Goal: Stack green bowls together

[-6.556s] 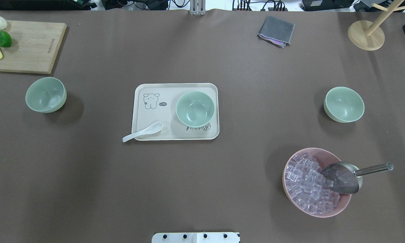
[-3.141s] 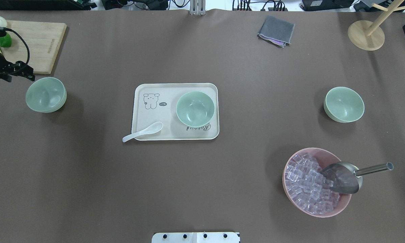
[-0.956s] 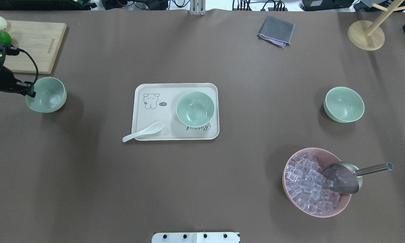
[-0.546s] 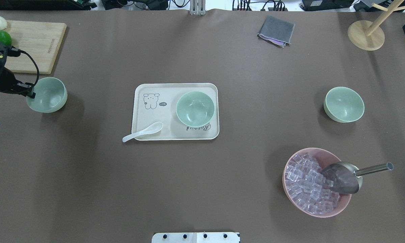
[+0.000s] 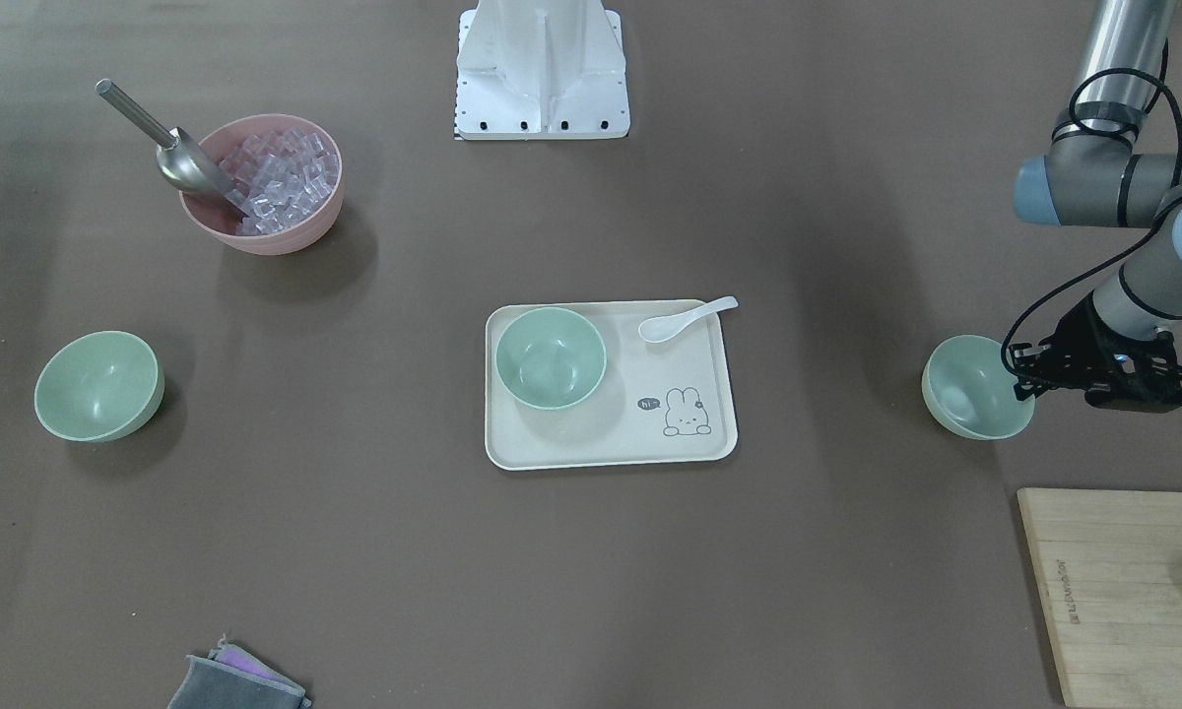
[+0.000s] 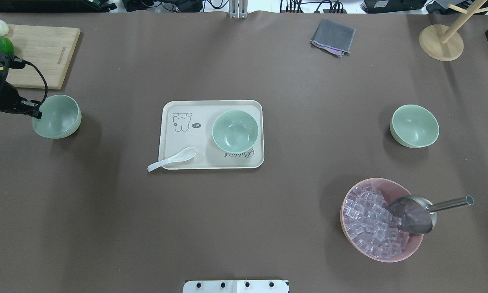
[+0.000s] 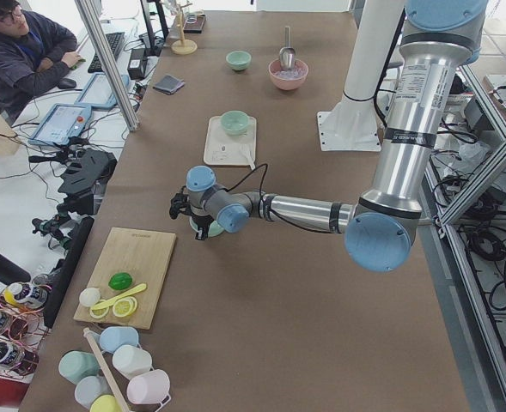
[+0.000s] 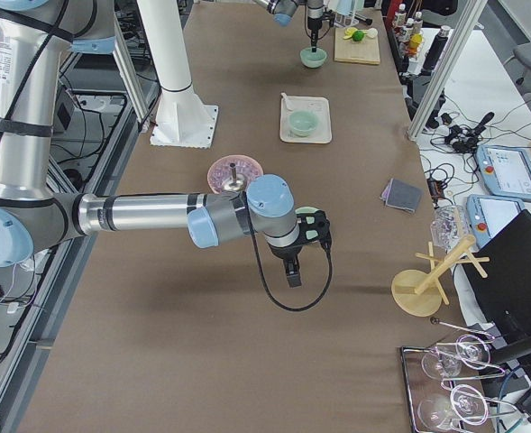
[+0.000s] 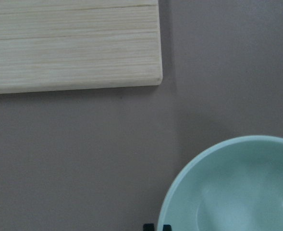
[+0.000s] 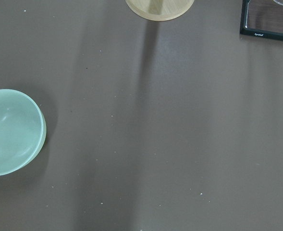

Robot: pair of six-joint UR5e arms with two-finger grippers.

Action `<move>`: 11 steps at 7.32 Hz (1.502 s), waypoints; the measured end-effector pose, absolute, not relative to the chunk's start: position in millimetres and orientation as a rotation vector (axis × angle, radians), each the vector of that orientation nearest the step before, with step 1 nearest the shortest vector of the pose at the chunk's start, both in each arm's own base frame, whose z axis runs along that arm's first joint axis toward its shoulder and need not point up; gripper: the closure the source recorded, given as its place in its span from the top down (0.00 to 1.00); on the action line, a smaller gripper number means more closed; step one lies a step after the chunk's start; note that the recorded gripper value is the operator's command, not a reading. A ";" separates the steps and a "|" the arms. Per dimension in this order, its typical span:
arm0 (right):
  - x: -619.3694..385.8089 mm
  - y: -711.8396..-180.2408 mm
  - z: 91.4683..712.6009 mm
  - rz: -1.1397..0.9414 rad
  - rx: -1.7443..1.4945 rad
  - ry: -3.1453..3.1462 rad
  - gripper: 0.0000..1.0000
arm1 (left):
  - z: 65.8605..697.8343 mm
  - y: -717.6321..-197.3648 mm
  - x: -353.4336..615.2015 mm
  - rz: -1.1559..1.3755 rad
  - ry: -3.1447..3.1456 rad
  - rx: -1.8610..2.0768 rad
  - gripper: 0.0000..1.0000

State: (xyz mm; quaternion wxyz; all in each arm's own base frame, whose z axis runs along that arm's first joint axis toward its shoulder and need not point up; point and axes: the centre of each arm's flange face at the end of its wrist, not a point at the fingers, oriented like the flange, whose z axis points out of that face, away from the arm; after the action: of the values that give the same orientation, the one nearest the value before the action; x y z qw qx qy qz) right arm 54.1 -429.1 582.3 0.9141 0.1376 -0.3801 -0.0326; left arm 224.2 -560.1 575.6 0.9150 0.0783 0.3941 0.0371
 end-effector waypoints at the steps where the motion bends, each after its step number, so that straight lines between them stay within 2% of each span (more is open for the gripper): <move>1: 54.1 -428.4 583.0 -0.067 0.282 -0.783 0.99 | 562.5 -561.0 224.9 0.076 0.816 0.165 0.00; 3: 54.1 -427.0 584.4 -0.065 0.279 -0.783 1.00 | 506.0 -569.1 229.9 0.058 0.798 0.140 0.00; 5: 54.2 -425.8 585.5 -0.064 0.276 -0.783 0.99 | 417.4 -571.7 254.4 0.021 0.790 0.088 0.00; 8: 54.2 -425.1 586.4 -0.063 0.275 -0.782 0.99 | 299.6 -545.8 359.3 -0.053 0.846 0.017 0.00; 11: 54.4 -424.2 587.4 -0.062 0.273 -0.780 0.99 | 212.6 -518.0 434.1 -0.127 0.881 -0.041 0.00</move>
State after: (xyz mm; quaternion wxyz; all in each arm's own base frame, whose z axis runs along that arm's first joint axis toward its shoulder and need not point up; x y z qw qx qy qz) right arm 54.4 -424.2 587.4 0.9154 0.1326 -0.3788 -0.0302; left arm 434.1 -518.0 212.6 0.9025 -0.0200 0.4259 -0.0615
